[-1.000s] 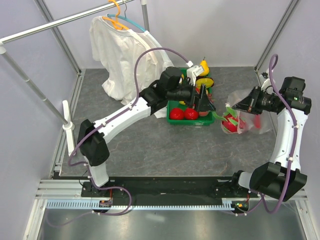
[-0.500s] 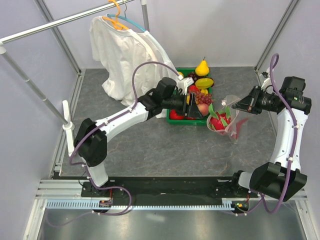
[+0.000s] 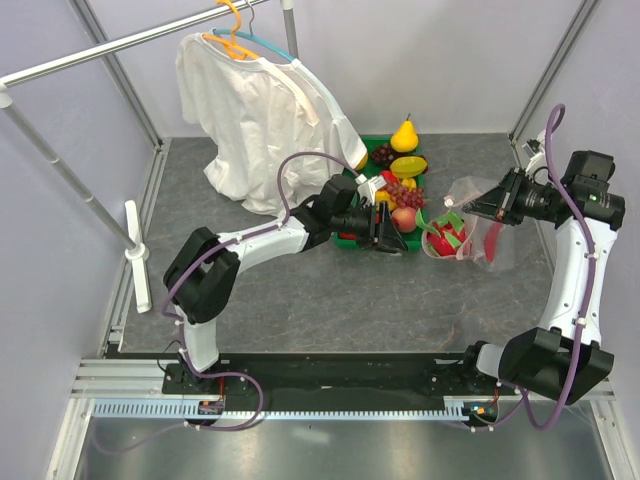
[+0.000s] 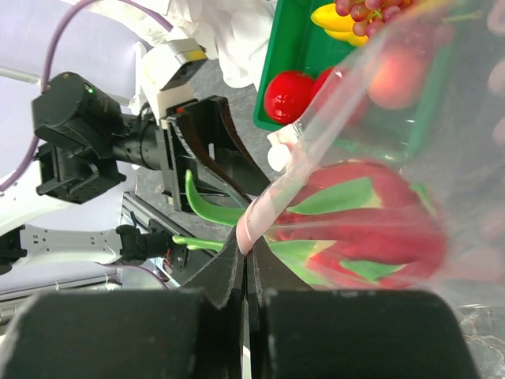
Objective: Place the food in the zip-top bag and seal the zipper
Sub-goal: Adjust the zipper food storage bag at the center of the board, then pick up the fake fruit from the bin, then place the fake fruit in the zipper food storage bag.
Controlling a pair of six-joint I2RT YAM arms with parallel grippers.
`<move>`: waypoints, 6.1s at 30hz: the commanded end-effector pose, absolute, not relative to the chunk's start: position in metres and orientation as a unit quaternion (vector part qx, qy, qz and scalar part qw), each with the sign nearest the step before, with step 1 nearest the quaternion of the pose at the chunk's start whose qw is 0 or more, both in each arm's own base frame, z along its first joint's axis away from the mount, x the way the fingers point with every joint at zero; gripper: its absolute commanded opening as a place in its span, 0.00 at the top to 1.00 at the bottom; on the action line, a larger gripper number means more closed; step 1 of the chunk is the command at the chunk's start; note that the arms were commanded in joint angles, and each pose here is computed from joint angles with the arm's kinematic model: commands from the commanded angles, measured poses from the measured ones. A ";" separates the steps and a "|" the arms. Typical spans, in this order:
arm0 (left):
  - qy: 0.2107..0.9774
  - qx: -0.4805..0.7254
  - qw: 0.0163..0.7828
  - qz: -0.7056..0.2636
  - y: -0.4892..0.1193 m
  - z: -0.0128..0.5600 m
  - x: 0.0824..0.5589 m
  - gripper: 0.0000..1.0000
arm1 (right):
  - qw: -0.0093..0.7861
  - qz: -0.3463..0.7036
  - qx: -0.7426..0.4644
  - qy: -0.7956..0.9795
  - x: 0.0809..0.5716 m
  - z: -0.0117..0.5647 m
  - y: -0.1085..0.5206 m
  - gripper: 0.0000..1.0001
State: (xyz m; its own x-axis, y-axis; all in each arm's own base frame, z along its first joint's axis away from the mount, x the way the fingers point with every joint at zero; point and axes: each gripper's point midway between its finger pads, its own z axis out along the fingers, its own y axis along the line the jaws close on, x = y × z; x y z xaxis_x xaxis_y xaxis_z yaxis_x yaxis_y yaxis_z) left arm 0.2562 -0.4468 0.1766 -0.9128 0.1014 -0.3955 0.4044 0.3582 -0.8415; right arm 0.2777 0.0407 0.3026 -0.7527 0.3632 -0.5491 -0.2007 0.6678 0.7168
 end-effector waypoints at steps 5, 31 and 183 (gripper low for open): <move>0.763 0.135 0.149 -0.615 -0.474 0.214 0.267 0.45 | 0.391 0.424 0.030 0.817 0.277 0.337 0.049 1.00; 0.757 0.142 0.151 -0.620 -0.497 0.206 0.276 0.49 | 0.387 0.446 0.035 0.806 0.270 0.340 0.056 1.00; 0.572 0.586 0.436 -0.372 -0.509 0.364 0.205 0.22 | 0.426 0.224 0.025 0.876 0.252 0.316 0.010 1.00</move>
